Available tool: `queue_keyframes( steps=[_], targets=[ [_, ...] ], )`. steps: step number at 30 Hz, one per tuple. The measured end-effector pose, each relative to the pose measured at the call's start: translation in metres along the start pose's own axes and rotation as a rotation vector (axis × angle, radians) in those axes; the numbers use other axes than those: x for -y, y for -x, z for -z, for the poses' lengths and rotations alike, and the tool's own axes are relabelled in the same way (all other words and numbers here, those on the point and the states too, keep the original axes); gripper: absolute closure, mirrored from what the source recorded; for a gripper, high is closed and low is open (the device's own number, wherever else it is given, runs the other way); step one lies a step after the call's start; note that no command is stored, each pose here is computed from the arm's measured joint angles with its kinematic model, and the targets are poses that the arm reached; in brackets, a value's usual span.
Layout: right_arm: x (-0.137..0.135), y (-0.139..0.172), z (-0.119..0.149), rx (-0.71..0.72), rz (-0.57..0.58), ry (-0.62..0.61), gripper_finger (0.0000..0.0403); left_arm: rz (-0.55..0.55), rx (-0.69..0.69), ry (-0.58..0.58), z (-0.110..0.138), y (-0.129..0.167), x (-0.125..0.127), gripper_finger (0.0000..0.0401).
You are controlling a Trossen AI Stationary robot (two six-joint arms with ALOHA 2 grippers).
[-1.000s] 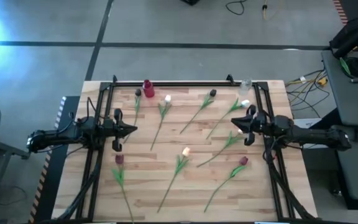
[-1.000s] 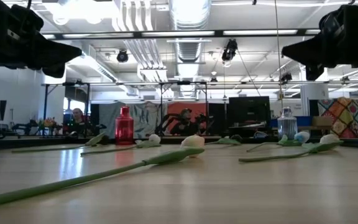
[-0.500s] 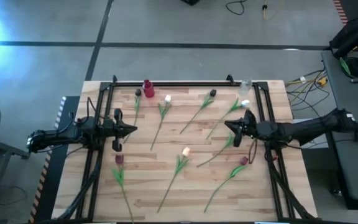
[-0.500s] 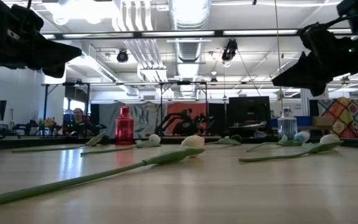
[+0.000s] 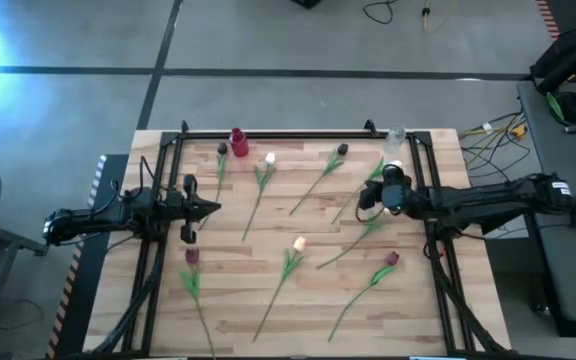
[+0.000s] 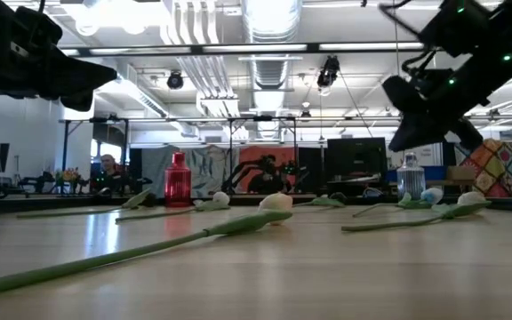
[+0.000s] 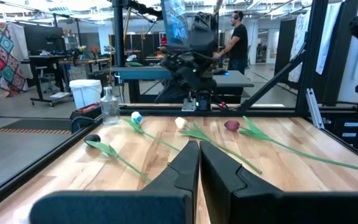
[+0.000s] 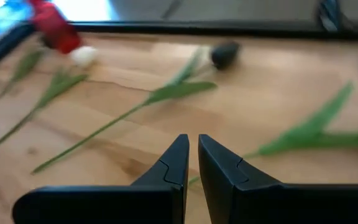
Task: Sort flowers into vase by color
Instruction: Put the right white tulip into the transparent vase
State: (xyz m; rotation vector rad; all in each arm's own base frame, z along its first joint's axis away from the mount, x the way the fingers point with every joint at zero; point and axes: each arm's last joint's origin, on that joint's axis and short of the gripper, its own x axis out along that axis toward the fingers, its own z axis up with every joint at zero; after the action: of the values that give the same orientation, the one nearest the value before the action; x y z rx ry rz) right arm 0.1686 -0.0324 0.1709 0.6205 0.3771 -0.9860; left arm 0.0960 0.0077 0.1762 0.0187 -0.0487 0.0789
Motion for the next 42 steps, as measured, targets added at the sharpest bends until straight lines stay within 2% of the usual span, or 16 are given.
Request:
queue_keyframes(
  steps=[6, 11, 17, 22, 31, 36, 42],
  targets=[
    [0.000, -0.019, -0.001, -0.112, 0.075, -0.178, 0.0364, 0.000, 0.000, 0.000, 0.000, 0.000, 0.000, 0.0401],
    [0.007, -0.037, 0.004, -0.180, 0.168, -0.351, 0.0322, 0.000, 0.000, 0.000, 0.000, 0.000, 0.000, 0.0401],
    [0.017, -0.055, 0.005, -0.164, 0.274, -0.548, 0.0266, 0.000, 0.000, 0.000, 0.000, 0.000, 0.000, 0.0401],
    [0.019, -0.071, 0.001, -0.110, 0.275, -0.676, 0.0249, 0.000, 0.000, 0.000, 0.000, 0.000, 0.000, 0.0401],
    [0.031, -0.094, 0.008, -0.129, 0.361, -0.881, 0.0258, 0.000, 0.000, 0.000, 0.000, 0.000, 0.000, 0.0401],
    [0.033, -0.095, 0.006, -0.122, 0.371, -0.875, 0.0278, 0.000, 0.000, 0.000, 0.000, 0.000, 0.000, 0.0401],
    [0.039, -0.094, 0.003, -0.069, 0.402, -0.853, 0.0346, 0.000, 0.000, 0.000, 0.000, 0.000, 0.000, 0.0401]
  ],
)
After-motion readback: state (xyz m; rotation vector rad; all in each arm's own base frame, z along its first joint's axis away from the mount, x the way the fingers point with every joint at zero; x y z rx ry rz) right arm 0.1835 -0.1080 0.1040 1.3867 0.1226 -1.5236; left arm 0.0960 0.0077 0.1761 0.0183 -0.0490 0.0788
